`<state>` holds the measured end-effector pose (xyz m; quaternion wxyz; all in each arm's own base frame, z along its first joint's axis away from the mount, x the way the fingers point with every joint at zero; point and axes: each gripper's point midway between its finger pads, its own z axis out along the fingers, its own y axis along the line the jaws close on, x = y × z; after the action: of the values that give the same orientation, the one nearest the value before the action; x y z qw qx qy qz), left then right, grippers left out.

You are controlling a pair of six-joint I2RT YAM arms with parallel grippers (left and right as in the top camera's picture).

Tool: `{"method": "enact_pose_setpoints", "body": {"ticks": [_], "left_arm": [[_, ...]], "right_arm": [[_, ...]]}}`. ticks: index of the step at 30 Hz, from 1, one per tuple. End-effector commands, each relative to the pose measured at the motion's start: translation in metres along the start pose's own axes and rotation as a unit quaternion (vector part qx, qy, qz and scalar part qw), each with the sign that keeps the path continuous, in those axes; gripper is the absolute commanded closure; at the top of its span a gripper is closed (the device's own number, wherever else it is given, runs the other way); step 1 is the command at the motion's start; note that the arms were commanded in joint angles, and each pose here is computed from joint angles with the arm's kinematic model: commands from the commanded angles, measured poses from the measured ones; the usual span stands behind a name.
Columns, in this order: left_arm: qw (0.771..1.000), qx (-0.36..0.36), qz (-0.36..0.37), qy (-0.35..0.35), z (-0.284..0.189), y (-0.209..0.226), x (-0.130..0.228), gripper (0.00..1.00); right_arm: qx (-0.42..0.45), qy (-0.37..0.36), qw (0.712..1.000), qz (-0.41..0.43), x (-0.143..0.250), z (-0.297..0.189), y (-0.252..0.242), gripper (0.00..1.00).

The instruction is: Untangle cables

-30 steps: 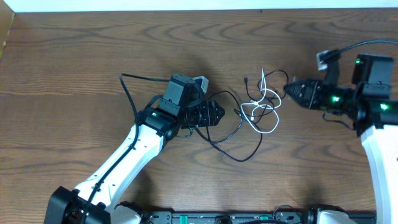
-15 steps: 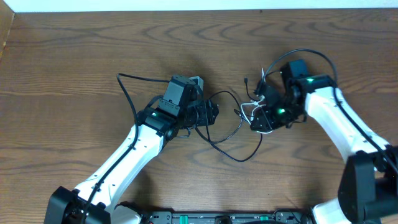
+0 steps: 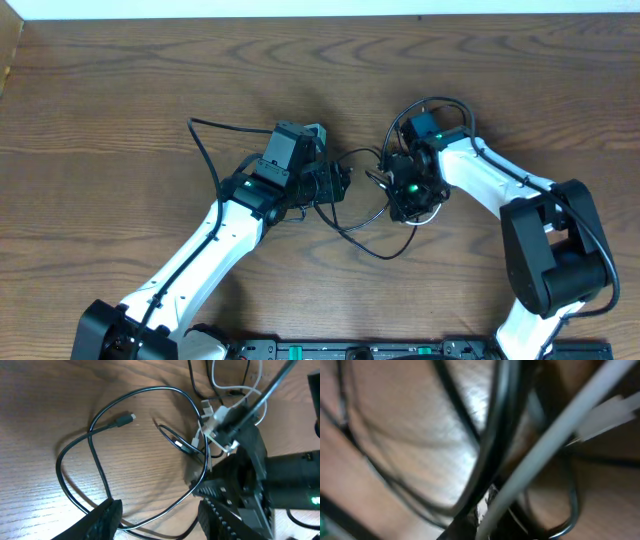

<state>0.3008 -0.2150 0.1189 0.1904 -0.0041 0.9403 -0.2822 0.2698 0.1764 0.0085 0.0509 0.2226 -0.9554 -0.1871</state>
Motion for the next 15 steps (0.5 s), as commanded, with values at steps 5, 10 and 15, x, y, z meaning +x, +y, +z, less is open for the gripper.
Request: {"method": "enact_pose_setpoints", "body": {"ticks": [5, 10, 15], "left_arm": [[1.000, -0.004, 0.007, -0.004, 0.000, 0.000, -0.003, 0.46], [1.000, -0.003, 0.007, -0.004, 0.000, 0.000, -0.003, 0.46], [1.000, -0.004, 0.007, -0.004, 0.000, 0.000, -0.003, 0.46]], "right_arm": [[-0.146, -0.157, 0.972, -0.092, -0.025, -0.131, 0.077, 0.97], [-0.198, -0.369, 0.887, -0.193, -0.038, -0.285, 0.130, 0.99], [-0.167, -0.541, 0.779, -0.268, -0.021, -0.404, 0.170, 0.99]]}}
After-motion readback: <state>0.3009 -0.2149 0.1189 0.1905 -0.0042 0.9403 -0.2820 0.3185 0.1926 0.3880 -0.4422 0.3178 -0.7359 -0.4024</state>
